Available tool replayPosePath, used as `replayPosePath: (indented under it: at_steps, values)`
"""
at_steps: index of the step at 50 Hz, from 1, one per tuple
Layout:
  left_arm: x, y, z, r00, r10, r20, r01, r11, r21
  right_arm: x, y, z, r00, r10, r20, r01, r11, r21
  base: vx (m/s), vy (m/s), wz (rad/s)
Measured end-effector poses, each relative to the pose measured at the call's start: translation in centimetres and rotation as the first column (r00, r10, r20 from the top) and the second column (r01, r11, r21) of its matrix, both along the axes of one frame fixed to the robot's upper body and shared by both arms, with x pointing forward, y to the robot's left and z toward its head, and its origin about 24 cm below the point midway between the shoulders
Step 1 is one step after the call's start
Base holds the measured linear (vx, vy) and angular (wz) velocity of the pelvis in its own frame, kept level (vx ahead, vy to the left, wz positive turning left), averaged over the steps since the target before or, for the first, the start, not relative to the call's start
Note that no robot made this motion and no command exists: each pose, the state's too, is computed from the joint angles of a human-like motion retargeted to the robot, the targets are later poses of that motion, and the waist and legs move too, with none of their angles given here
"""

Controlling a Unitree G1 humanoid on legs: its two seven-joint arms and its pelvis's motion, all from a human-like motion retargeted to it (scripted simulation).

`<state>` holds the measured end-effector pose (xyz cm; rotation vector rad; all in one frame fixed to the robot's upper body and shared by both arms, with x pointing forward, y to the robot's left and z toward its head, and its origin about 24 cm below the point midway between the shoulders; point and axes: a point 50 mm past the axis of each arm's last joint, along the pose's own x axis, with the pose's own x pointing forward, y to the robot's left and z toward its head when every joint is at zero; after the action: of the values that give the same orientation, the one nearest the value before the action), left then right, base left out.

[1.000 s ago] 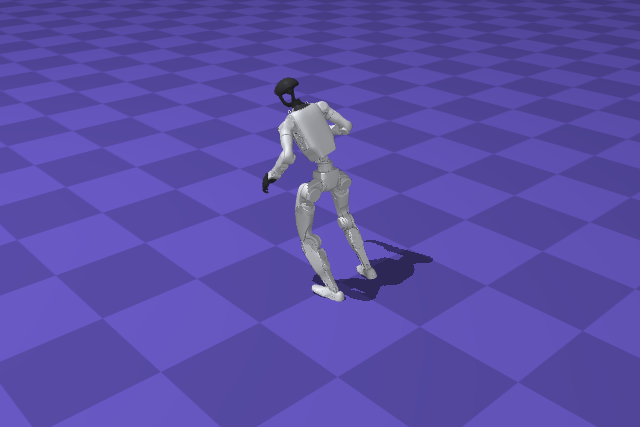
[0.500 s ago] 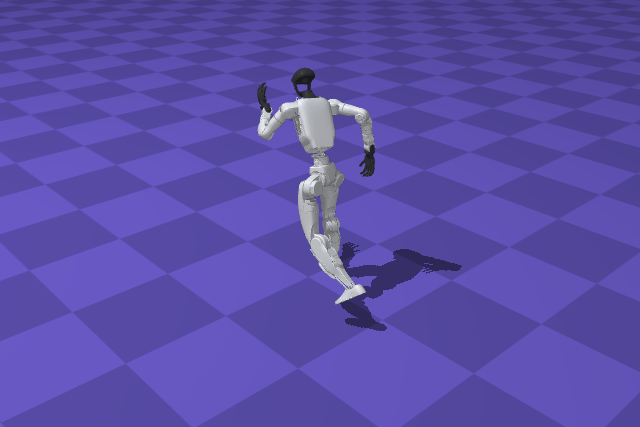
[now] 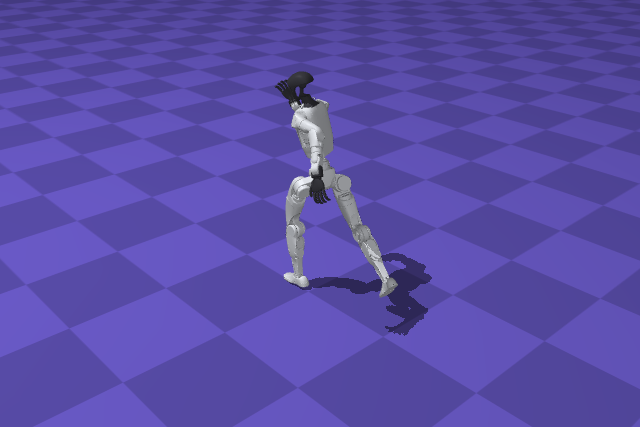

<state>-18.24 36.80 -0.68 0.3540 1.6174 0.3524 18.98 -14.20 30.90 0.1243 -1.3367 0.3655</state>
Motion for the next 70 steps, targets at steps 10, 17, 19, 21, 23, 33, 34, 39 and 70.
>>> replayPosePath:
  at_steps: [10,17,19,21,23,33,34,39,70]
  values:
    - [28.5,-5.6,-9.4,0.731,-0.008,0.683,-0.099,0.988,0.118,3.9,-2.2,-21.0,0.503,-0.42,-0.755,0.201,0.907,-0.371,1.28,0.3,1.11]
    - [55.3,-15.8,20.7,-0.451,-0.216,0.866,0.085,0.955,0.283,-9.2,-13.8,-35.7,-0.287,-0.687,-0.668,-0.154,0.721,-0.676,1.16,-0.1,1.68]
    - [54.4,-18.4,29.5,-0.701,-0.329,0.632,0.017,0.879,0.477,-14.2,-16.5,-35.1,-0.436,-0.626,-0.646,-0.197,0.767,-0.61,1.31,-0.35,1.43]
    - [52.2,-21.2,35.6,-0.842,-0.371,0.392,-0.08,0.804,0.589,-19.7,-18.1,-34.7,-0.624,-0.502,-0.599,-0.204,0.845,-0.495,1.37,-0.46,1.7]
    - [49.3,-23.7,40.6,-0.937,-0.279,0.21,-0.102,0.794,0.6,-24.6,-18.5,-34.3,-0.766,-0.38,-0.519,-0.2,0.908,-0.369,1.39,-0.58,2.14]
    - [41.4,-25.2,41.4,-0.982,0.186,-0.015,0.155,0.858,0.489,-30.3,-15.2,-35.7,-0.916,-0.21,-0.341,-0.199,0.978,-0.068,1.38,-0.81,0.11]
    - [41.4,-24.2,39.6,-0.982,0.186,0.014,0.17,0.865,0.473,-28.5,-15.2,-36.6,-0.894,-0.212,-0.395,-0.169,0.976,-0.14,1.12,-0.58,-0.66]
    - [44.9,-17.7,23.3,-0.794,-0.095,0.6,0.149,0.927,0.345,-12.8,-14.0,-41.9,-0.745,-0.283,-0.604,0.139,0.82,-0.556,1.02,-0.45,-1.76]
    - [31.0,-5.0,-9.3,0.737,-0.017,0.676,-0.023,0.998,0.051,8.3,0.7,-21.2,0.549,-0.452,-0.703,-0.044,0.824,-0.564,1.03,0.15,-0.03]
